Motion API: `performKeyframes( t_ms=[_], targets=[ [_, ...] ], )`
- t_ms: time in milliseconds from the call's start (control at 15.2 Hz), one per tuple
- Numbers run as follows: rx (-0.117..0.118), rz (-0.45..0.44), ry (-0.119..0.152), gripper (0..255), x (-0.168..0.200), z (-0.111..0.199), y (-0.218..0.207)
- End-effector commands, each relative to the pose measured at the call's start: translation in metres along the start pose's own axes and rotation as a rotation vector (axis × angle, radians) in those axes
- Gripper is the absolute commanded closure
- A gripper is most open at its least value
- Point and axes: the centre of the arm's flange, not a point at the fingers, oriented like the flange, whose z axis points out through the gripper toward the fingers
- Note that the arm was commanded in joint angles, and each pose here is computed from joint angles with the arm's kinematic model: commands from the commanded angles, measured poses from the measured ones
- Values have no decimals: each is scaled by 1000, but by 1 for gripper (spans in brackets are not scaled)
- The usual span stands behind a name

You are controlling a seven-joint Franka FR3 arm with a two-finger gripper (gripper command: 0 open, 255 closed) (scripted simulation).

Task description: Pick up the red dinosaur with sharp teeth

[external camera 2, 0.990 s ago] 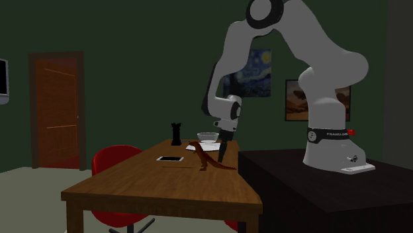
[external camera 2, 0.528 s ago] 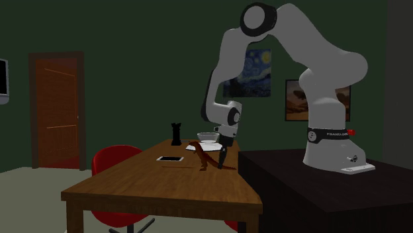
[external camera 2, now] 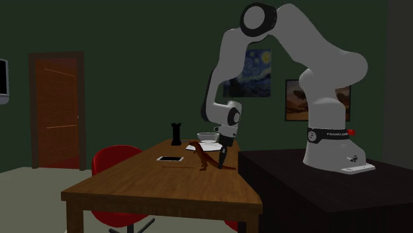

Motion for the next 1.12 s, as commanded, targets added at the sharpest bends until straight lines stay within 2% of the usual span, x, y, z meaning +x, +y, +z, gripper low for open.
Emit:
performKeyframes(
  t_ms=[0, 1056],
  targets=[
    [1, -1, -1, 255, 0, 0, 0],
    [1, -1, -1, 255, 18, -78, -4]
  ],
)
